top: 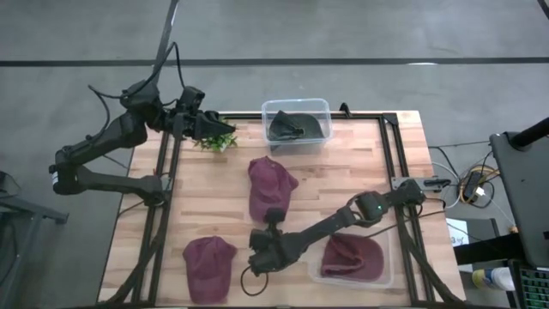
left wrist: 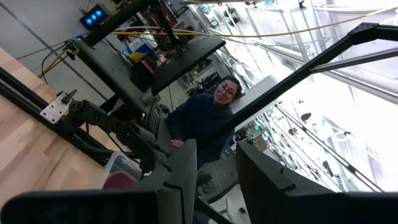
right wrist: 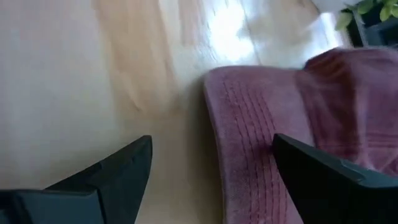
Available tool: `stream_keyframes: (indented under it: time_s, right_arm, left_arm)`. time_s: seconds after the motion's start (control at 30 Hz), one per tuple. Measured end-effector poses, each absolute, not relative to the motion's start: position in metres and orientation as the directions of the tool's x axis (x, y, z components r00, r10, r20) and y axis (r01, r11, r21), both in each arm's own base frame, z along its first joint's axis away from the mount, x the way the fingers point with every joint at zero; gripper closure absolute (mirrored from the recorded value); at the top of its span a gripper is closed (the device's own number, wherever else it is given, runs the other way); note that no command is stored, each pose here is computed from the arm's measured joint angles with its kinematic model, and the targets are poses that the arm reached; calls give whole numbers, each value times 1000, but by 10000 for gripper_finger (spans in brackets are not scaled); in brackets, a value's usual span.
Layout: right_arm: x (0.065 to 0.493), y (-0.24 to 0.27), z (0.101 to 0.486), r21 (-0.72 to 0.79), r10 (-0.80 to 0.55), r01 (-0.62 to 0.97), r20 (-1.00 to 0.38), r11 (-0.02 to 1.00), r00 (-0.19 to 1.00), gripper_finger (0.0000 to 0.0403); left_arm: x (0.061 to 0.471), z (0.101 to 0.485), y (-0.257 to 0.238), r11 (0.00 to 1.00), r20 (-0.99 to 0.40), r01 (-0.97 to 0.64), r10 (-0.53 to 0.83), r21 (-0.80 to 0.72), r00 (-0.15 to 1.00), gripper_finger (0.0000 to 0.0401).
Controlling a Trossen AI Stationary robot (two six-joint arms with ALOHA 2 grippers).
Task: Pick & Place hat
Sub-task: Put the maroon cap into the bottom transparent bin
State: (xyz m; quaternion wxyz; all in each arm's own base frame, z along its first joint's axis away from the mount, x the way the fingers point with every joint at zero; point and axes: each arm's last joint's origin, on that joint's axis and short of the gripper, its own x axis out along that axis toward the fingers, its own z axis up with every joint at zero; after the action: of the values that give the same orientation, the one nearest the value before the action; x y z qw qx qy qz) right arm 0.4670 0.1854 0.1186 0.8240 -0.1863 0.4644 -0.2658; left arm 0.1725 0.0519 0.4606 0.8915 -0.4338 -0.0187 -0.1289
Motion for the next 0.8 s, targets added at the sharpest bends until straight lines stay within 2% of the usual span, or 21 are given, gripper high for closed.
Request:
stream_keyframes:
  time_s: [0.13,0.3,0.4,0.47,0.6,0.7,0.8]
  right_arm:
    - [469,176,119,-610,-661,267,-629,746,410,83]
    - [469,157,125,-693,-744,285,-563,662,361,133]
    - [470,144,126,-706,-757,281,-570,650,319,176]
    - [471,135,123,-681,-732,268,-621,681,281,219]
    - [472,129,137,-647,-703,276,-661,711,261,358]
    - [472,132,164,-600,-681,326,-672,731,290,385]
    - [468,140,194,-545,-656,377,-690,749,305,391]
  left_arm:
    - [173,460,52,590,144,245,-213,-769,966,295]
    - [173,460,52,596,141,250,-223,-763,964,295]
    - [174,460,52,596,139,249,-225,-764,965,295]
    - [175,459,53,595,137,247,-225,-765,965,295]
    - [175,459,53,586,138,247,-225,-772,964,295]
    - [175,460,53,585,145,253,-226,-770,963,295]
    - [174,462,52,578,163,267,-226,-771,960,295]
